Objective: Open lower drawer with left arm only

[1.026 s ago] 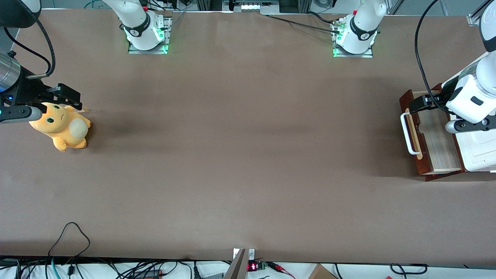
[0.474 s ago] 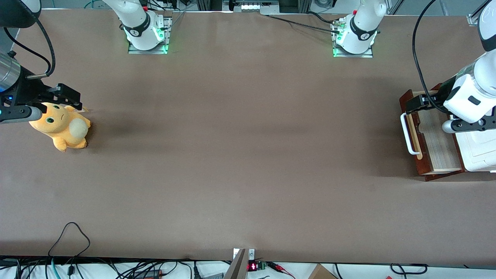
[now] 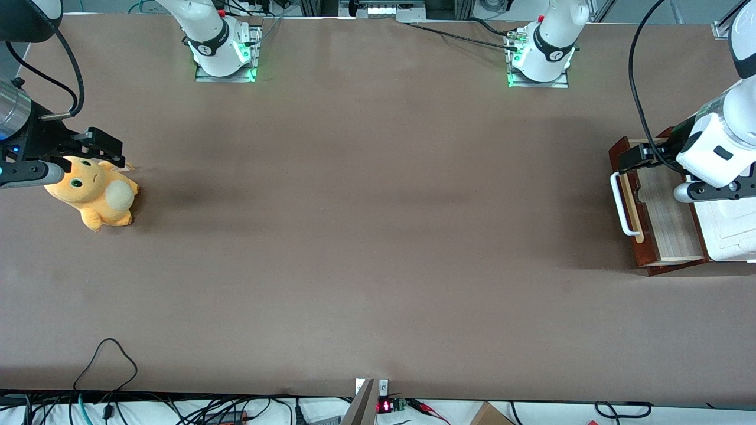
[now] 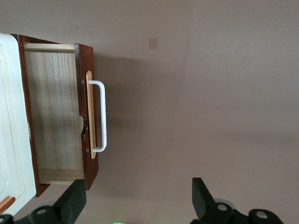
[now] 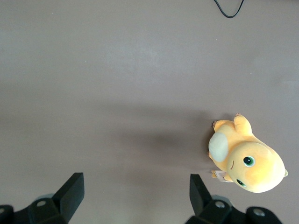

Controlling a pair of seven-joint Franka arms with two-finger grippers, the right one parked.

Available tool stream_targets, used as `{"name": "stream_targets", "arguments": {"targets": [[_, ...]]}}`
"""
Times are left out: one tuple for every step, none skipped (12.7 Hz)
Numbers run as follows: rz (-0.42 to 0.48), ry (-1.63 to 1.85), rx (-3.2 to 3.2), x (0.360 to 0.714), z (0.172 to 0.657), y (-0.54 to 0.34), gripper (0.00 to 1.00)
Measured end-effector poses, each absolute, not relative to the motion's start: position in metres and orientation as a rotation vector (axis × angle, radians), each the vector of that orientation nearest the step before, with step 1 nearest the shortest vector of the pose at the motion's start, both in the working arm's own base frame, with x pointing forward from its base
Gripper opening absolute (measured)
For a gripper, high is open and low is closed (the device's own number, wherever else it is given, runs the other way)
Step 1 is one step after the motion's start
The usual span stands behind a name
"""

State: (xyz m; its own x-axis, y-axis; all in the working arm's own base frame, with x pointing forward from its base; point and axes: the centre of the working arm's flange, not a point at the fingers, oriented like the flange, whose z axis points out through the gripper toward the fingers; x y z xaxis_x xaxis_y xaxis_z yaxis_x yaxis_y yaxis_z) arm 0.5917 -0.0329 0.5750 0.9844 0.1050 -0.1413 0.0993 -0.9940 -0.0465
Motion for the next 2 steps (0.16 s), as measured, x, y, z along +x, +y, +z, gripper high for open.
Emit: {"name": "stream_targets", "arguments": {"targets": [[0.223, -0.139, -3.092, 0.5918, 0.5750, -0.0326, 1.00], [0.222, -0.124, -3.094, 0.5919, 0.5751, -0.0323, 1.00]]}}
